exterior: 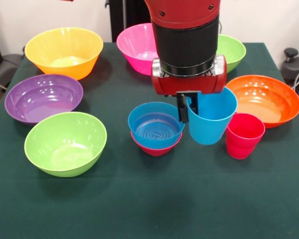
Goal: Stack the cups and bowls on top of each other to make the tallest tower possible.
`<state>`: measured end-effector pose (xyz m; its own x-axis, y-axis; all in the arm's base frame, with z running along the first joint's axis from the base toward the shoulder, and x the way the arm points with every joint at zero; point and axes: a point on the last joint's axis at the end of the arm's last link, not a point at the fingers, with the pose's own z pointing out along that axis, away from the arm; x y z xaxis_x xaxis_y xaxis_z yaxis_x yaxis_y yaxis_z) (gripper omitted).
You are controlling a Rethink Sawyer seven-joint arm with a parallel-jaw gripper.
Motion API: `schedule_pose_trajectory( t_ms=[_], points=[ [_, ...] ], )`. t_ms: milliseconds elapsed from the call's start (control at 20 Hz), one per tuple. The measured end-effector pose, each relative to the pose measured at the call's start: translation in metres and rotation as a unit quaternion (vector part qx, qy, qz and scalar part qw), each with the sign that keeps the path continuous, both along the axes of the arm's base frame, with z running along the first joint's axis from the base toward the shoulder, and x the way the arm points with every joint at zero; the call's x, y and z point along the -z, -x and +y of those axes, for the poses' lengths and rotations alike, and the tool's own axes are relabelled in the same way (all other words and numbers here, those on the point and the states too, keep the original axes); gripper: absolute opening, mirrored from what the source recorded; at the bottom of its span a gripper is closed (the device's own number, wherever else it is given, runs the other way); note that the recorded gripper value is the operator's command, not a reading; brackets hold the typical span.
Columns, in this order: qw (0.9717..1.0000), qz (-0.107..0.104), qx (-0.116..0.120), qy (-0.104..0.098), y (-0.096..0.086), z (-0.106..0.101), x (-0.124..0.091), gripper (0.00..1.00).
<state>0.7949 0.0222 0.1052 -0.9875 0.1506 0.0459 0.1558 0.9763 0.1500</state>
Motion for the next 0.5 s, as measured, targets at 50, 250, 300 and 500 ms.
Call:
schedule_pose_trajectory(
  t_ms=[50,250,300,500],
  points=[
    [1.0000,0.000,-0.001,0.000,0.0001,0.0007,-0.0005,0.00],
    [1.0000,0.000,-0.002,-0.002,0.0009,0.0015,-0.0015,0.00],
    [1.0000,0.001,-0.002,-0.002,0.0020,0.0003,-0.0014,0.00],
    [1.0000,0.006,-0.001,-0.002,0.0078,-0.0073,-0.0011,0.00]
  ],
)
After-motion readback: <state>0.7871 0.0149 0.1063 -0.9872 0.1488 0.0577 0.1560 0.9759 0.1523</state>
